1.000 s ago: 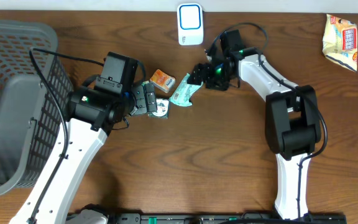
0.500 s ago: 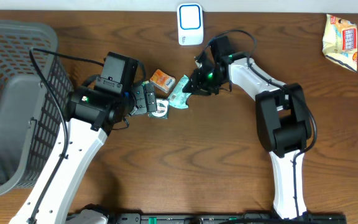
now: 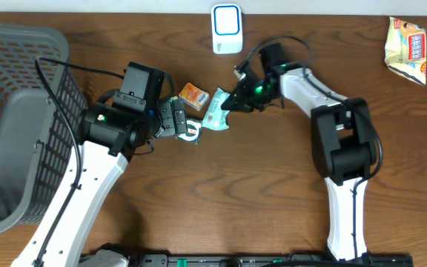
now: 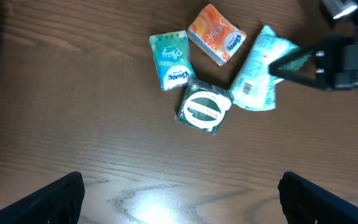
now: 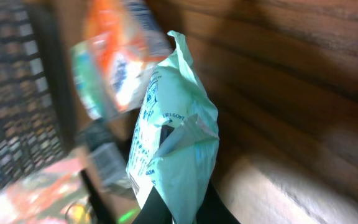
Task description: Scan the item barcode
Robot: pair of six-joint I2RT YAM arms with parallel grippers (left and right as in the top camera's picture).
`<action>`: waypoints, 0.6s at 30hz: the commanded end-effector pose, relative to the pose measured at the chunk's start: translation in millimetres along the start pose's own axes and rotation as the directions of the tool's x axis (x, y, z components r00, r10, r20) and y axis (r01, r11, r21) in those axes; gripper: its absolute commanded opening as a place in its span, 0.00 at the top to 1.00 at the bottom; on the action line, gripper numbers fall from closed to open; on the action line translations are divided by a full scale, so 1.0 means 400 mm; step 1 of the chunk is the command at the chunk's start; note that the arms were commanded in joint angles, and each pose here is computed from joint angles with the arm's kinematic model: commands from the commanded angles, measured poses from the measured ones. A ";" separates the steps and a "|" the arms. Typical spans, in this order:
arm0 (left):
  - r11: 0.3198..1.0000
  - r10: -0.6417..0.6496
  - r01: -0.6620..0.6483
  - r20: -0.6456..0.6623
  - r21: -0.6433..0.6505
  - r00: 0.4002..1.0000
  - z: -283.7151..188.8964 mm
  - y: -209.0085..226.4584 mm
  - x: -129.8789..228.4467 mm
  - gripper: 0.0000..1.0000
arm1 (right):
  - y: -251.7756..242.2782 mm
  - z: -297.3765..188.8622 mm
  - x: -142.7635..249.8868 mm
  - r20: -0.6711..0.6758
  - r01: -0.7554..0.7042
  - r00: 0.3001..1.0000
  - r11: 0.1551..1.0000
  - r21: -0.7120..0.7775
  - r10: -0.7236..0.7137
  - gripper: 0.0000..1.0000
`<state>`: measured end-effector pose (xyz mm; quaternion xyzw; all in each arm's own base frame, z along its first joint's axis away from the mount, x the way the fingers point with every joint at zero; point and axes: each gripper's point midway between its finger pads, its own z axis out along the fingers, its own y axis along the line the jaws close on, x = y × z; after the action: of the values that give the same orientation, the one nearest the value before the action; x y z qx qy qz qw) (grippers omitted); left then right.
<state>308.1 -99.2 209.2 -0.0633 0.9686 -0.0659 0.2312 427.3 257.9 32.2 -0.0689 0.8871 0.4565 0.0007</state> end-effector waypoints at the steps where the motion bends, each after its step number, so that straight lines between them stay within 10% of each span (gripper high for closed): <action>1: 1.000 0.003 -0.003 0.020 -0.002 1.000 -0.012 0.000 -0.013 0.02 | 0.130 -0.101 -0.014 0.060 0.167 0.985 0.971 -0.170 -0.159 0.99; 18: 1.000 0.003 -0.003 0.020 -0.002 1.000 -0.012 0.000 -0.013 0.02 | 0.408 -0.423 -0.065 0.385 0.541 0.799 0.832 -0.124 -0.462 0.99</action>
<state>308.1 -99.2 209.2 -0.0633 0.9686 -0.0659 0.2312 449.9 221.1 234.9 -0.1970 0.7811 0.5450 0.2324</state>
